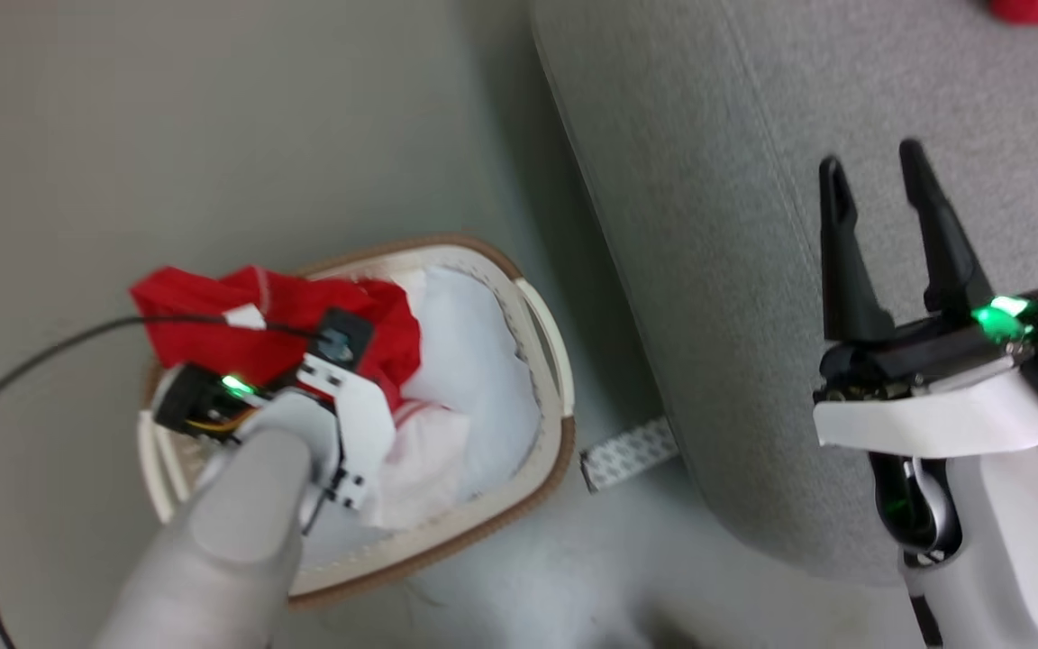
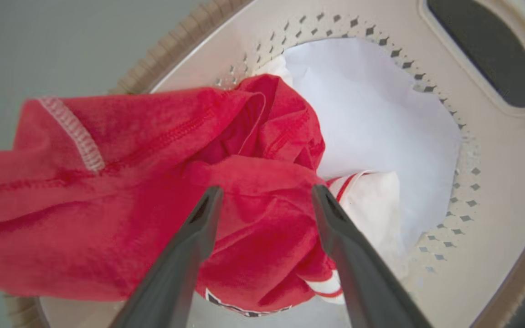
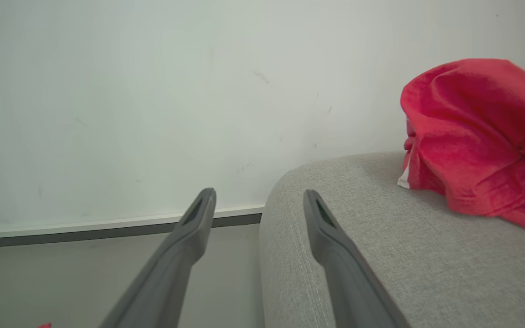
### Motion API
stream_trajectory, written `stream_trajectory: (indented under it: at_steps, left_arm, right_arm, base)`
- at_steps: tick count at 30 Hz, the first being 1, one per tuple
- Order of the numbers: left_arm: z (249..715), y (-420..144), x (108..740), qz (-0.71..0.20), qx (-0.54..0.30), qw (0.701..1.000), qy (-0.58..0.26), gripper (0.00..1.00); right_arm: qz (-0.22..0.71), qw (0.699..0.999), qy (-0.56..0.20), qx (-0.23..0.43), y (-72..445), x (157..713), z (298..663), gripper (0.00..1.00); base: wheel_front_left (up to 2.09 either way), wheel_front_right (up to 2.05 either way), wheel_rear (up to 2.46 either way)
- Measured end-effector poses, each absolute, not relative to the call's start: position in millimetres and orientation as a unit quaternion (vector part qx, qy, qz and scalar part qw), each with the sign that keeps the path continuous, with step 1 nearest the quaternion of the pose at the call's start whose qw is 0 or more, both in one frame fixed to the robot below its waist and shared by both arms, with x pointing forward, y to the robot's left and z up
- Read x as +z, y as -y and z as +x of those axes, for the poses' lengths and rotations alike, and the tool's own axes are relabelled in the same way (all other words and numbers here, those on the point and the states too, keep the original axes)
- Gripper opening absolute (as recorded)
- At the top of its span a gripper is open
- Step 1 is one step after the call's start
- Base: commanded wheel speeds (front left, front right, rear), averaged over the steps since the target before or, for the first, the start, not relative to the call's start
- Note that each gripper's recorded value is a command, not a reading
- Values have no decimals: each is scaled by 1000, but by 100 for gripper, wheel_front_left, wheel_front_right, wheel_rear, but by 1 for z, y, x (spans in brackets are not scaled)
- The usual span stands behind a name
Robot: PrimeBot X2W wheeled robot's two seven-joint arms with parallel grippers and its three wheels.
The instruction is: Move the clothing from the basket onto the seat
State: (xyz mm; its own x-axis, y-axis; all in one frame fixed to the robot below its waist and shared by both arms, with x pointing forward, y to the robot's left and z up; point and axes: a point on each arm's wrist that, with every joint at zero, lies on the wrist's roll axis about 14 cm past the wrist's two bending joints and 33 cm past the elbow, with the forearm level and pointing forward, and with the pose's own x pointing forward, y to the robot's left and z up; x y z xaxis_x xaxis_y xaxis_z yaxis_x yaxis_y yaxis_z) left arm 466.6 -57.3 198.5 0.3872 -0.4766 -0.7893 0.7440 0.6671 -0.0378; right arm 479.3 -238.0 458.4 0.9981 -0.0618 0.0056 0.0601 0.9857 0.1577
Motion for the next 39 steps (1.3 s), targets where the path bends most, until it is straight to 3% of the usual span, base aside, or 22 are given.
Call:
stream_trajectory:
  at_steps: [10, 19, 21, 22, 28, 39]
  left_arm:
    - [460, 48, 111, 192, -373, 771, -479, 100]
    - [457, 46, 83, 191, -376, 760, -494, 100]
    - [457, 46, 83, 193, -377, 758, -496, 20]
    - [457, 47, 83, 193, -379, 757, -497, 0]
    - [451, 49, 88, 175, -385, 746, -515, 0]
    - [445, 77, 167, 59, -392, 798, -454, 0]
  right_arm:
    - [94, 994, -17, -53, 255, 424, 497, 100]
    - [94, 993, -35, -64, 262, 401, 501, 100]
    - [94, 993, -36, -66, 263, 401, 500, 100]
    - [94, 993, -36, -69, 265, 401, 500, 100]
    - [96, 992, -32, -79, 272, 407, 496, 100]
    - [75, 993, -29, -89, 274, 427, 472, 100]
  base:
    - [0, 0, 0]
    - [0, 0, 0]
    - [0, 0, 0]
    - [0, 0, 0]
    - [0, 0, 0]
    - [0, 0, 0]
